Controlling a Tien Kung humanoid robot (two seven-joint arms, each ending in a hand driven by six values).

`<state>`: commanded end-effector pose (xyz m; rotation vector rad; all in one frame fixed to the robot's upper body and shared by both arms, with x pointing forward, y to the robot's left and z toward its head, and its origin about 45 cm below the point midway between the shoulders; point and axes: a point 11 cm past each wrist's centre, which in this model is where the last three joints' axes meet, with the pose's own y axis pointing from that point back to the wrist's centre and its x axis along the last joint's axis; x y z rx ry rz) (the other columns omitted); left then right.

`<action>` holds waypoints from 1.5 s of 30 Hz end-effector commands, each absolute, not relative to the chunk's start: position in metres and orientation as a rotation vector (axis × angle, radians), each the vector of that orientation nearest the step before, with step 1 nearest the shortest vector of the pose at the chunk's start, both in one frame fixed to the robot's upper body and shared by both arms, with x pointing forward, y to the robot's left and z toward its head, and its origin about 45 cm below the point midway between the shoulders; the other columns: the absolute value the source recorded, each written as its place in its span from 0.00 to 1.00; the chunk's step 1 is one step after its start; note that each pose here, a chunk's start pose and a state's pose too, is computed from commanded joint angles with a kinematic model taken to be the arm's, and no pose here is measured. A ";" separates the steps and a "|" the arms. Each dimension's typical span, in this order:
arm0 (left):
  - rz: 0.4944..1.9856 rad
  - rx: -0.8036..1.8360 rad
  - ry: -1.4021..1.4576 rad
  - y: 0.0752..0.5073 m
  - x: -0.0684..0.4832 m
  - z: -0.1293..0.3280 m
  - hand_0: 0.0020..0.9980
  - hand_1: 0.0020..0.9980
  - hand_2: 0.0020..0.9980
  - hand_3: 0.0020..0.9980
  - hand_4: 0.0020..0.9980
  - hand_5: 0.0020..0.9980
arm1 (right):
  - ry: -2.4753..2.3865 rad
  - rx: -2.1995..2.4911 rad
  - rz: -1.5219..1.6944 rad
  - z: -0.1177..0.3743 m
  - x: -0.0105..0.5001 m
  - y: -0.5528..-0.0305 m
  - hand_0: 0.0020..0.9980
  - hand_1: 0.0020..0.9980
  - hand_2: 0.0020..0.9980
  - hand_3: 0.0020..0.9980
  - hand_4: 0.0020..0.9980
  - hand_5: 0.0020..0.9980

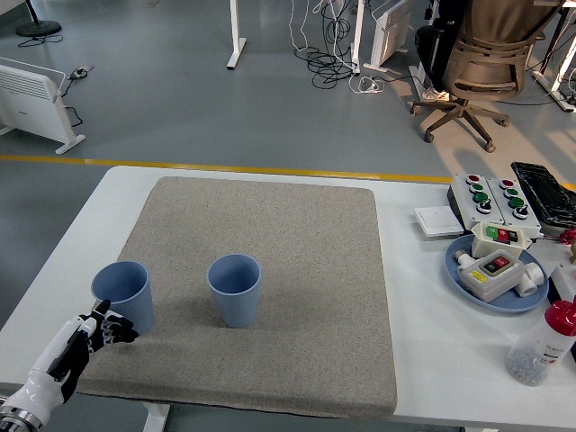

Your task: Push cup pick cup insert cup

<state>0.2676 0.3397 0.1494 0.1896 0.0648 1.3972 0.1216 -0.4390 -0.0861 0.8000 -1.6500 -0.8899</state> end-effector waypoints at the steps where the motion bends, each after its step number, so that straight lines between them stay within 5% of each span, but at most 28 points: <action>1: 1.397 0.192 0.065 0.339 0.268 0.148 0.59 0.57 0.47 0.42 0.64 1.00 | -1.650 0.800 -0.890 -0.086 0.122 -0.439 0.67 0.60 0.62 0.56 0.10 0.45; 45: 1.419 0.202 0.034 0.340 0.304 0.137 0.62 0.58 0.47 0.42 0.61 1.00 | -1.644 0.794 -0.899 -0.088 0.118 -0.436 0.67 0.60 0.62 0.57 0.10 0.45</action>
